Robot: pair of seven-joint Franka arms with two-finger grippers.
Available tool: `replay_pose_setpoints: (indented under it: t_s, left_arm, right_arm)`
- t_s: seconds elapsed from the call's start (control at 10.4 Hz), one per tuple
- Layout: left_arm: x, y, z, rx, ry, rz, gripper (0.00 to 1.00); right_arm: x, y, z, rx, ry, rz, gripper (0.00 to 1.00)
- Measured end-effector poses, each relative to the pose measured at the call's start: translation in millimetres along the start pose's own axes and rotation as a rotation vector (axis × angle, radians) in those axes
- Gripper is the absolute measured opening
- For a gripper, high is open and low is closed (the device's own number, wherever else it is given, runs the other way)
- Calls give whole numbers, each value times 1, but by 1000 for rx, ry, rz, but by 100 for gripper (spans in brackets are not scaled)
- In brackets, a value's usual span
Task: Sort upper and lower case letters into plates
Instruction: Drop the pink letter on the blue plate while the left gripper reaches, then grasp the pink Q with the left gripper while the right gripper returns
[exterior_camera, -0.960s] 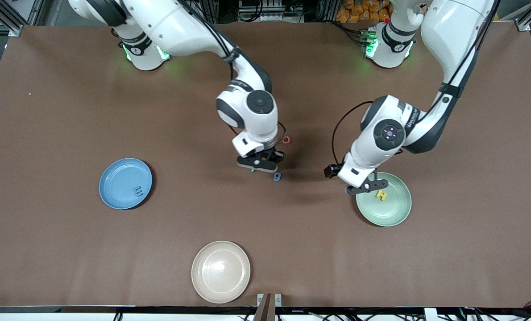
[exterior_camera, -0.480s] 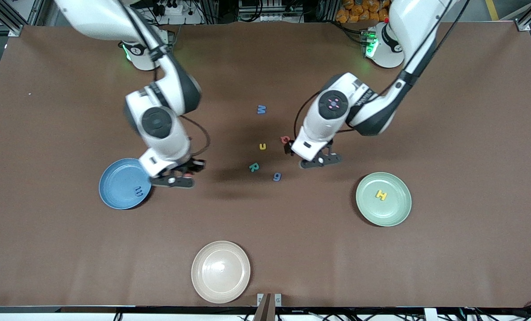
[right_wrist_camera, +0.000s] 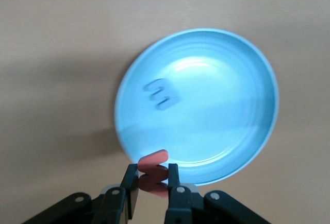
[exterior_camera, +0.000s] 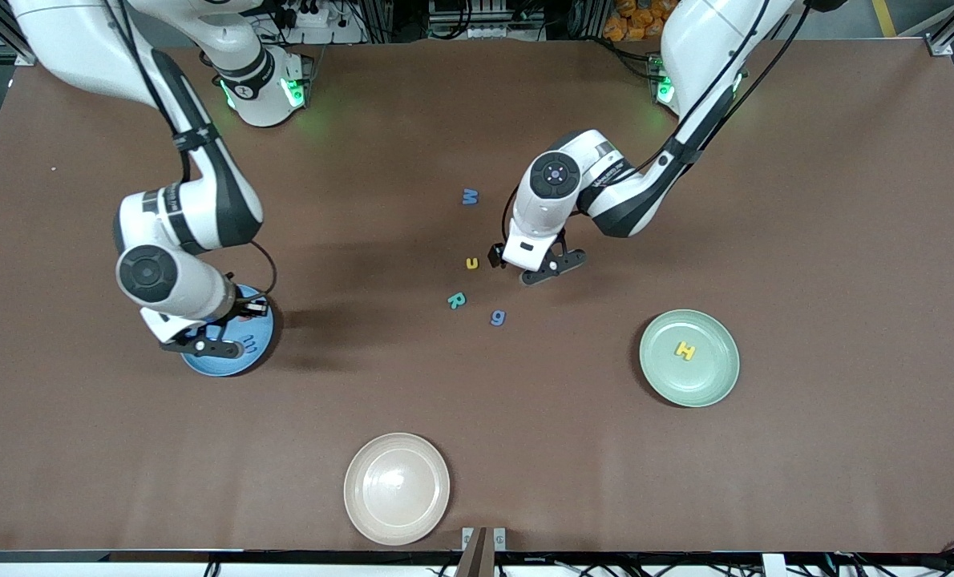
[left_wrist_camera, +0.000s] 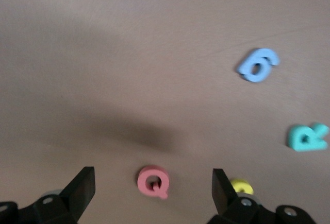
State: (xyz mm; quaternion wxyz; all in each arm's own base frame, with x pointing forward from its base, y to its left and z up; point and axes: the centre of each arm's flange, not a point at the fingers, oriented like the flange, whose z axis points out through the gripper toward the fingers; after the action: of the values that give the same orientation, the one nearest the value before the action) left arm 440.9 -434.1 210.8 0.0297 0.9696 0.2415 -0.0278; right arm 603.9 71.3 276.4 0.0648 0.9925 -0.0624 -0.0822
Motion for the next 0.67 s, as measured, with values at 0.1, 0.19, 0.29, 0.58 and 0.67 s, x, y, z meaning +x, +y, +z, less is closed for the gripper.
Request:
replay_pose_setpoints:
  t_s: [0.1,0.19,0.29,0.58,0.67]
  left_arm:
    - [-3,-4,16,9,17,-46,100]
    - [-5,-7,29,18,29,-86,100]
    - [-7,-8,37,23,34,-110,100]
    - [-13,-2,38,14,36,-163,100]
    - [-19,2,36,7,38,-167,100]
  right_arm:
    - [3,12,7,9,-9,-4,27]
    - [7,23,14,14,-1,-14,27]
    - [13,34,23,17,17,-33,27]
    - [18,54,44,30,39,-74,52]
    - [18,46,40,42,48,-80,65]
